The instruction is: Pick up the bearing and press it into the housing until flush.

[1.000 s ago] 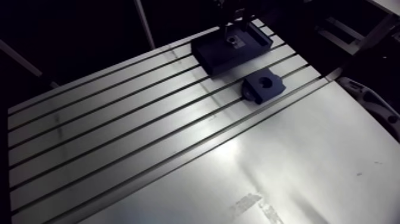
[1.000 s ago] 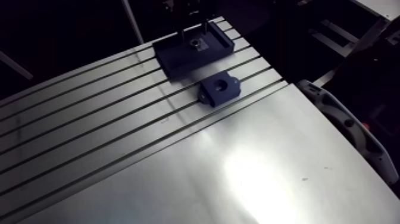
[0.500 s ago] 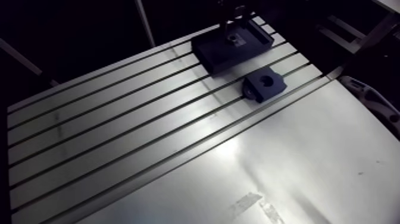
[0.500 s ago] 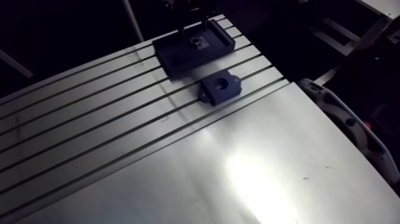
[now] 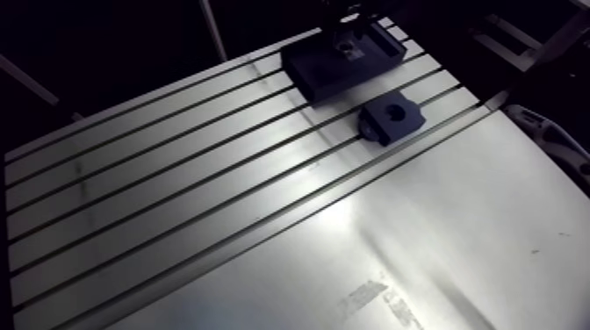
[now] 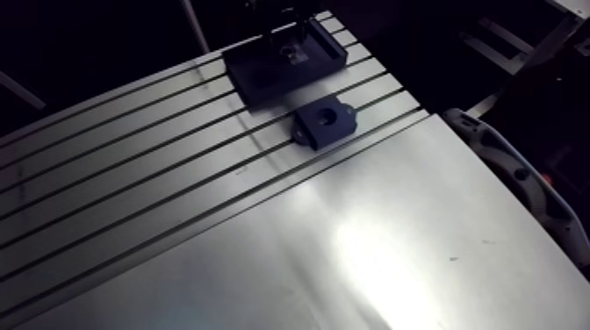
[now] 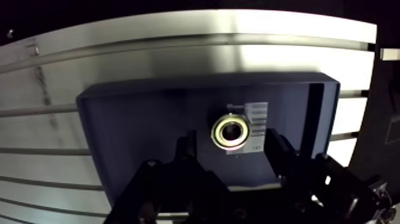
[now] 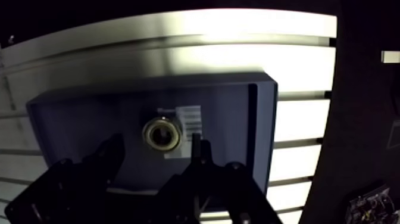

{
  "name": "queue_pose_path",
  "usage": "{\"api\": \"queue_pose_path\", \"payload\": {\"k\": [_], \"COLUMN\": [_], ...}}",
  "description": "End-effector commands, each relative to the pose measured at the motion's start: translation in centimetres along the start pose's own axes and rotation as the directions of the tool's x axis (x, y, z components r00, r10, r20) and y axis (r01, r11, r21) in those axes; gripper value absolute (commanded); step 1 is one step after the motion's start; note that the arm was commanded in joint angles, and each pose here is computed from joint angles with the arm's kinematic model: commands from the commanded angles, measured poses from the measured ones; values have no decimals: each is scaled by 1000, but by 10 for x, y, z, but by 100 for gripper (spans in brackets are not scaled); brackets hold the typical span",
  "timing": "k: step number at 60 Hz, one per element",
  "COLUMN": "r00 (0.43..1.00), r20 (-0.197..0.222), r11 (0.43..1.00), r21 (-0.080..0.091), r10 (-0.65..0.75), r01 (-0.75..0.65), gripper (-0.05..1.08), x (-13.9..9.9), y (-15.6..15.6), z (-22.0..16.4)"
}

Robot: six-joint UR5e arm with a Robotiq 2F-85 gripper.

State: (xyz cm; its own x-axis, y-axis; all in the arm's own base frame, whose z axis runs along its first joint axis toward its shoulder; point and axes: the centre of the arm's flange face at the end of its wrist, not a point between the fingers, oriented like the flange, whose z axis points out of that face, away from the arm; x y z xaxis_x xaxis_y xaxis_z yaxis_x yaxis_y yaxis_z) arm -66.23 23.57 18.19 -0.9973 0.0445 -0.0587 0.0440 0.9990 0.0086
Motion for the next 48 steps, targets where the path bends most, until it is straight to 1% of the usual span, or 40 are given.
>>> {"api": "queue_pose_path", "payload": {"k": [1, 19, 48], "r00": [1000, 1000, 1000], "r20": [5, 9, 3], "r11": [1000, 1000, 1000], "r21": [3, 5, 1], "r10": [0, 1, 0], "r01": [0, -1, 0], "gripper": [34, 34, 35], "x": [1, 2, 4], "y": [0, 1, 2], "z": [6, 9, 7]}}
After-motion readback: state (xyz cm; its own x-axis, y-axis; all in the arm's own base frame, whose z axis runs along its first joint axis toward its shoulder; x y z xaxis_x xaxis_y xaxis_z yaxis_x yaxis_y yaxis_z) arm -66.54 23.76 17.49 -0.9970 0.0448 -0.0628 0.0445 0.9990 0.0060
